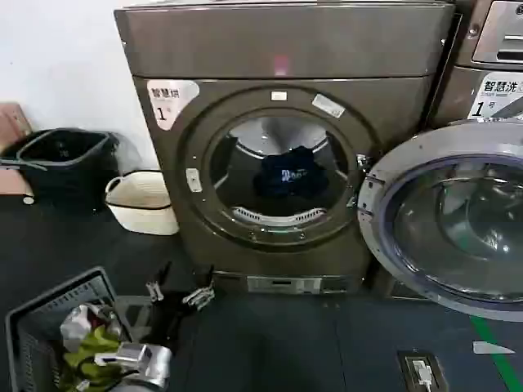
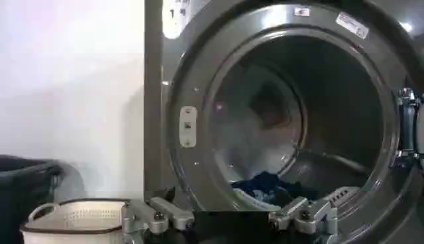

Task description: Grasp the clothes from the dryer.

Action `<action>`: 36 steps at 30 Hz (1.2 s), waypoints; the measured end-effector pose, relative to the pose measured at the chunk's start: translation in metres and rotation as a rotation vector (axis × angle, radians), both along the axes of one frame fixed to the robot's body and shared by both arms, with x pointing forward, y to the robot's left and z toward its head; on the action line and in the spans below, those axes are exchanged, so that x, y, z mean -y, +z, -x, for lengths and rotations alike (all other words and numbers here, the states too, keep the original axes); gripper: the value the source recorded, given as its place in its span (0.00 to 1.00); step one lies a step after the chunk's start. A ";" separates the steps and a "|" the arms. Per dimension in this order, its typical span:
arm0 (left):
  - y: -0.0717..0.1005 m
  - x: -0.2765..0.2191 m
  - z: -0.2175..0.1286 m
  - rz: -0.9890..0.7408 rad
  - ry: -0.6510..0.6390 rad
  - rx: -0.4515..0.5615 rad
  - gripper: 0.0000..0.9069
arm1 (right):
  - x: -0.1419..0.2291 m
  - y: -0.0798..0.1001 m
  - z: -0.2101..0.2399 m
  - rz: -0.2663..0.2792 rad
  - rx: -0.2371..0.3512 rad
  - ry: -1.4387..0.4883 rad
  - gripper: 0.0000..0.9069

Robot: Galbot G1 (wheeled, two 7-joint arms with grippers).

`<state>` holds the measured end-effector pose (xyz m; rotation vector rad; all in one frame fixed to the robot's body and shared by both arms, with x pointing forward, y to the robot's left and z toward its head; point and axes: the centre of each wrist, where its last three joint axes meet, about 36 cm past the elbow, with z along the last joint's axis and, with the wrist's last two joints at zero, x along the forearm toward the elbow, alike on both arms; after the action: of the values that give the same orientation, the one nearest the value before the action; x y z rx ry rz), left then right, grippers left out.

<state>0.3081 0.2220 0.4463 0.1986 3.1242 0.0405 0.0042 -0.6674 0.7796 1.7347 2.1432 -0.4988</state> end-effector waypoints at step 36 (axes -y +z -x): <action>0.004 0.009 0.004 -0.010 -0.028 0.009 1.00 | -0.011 0.003 0.011 0.039 0.037 0.081 1.00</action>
<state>0.3043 0.2131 0.4501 0.2421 3.1120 0.0561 -0.0068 -0.6567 0.7823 1.6162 2.1542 -0.4799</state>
